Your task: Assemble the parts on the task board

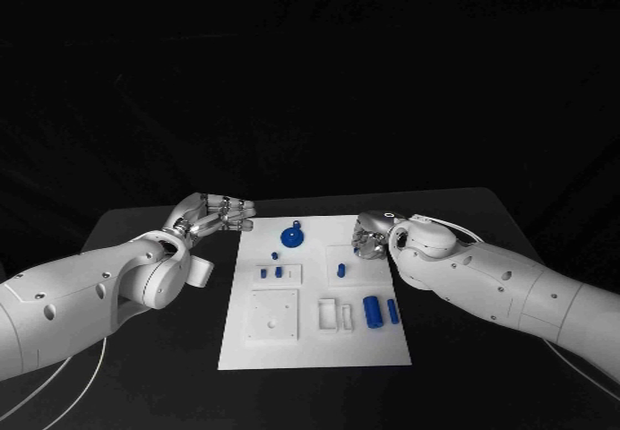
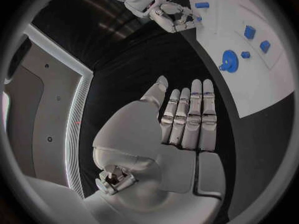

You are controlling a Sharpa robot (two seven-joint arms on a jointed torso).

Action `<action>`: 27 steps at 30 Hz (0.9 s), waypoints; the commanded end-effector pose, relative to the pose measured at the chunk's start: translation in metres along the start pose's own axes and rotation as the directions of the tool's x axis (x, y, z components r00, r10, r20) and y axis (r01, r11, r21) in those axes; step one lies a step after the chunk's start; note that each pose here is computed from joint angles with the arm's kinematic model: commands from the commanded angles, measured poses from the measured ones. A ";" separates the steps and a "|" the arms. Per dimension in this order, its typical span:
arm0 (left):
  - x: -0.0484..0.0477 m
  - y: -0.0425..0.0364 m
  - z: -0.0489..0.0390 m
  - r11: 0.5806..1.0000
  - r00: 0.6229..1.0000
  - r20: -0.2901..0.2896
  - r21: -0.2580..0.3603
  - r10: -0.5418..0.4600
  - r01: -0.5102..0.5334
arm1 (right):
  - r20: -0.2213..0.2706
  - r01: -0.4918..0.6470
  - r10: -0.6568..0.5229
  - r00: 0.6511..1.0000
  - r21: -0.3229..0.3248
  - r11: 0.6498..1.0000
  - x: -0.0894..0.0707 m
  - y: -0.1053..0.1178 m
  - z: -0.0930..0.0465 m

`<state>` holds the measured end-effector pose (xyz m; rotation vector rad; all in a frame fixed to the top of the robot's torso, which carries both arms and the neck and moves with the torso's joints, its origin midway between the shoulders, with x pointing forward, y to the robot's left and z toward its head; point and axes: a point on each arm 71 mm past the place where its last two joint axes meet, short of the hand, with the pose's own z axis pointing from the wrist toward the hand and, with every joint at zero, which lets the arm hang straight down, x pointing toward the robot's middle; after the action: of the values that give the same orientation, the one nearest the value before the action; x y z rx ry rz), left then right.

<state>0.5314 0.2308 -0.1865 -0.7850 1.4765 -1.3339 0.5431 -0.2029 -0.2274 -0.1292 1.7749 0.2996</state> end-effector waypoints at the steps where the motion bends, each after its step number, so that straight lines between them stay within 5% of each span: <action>1: -0.0002 0.0007 -0.0001 1.000 1.000 -0.005 -0.005 -0.022 0.022 | -0.087 0.011 -0.012 0.996 -0.013 1.000 0.021 0.005 -0.002; 27: -0.0059 0.0044 0.0003 0.999 1.000 0.012 -0.035 -0.025 0.025 | -0.084 0.026 -0.029 0.996 -0.035 0.999 0.031 0.011 -0.007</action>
<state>0.5344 0.2385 -0.1888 -0.8342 1.4776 -1.3159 0.5371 -0.1985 -0.2319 -0.1408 1.7469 0.3027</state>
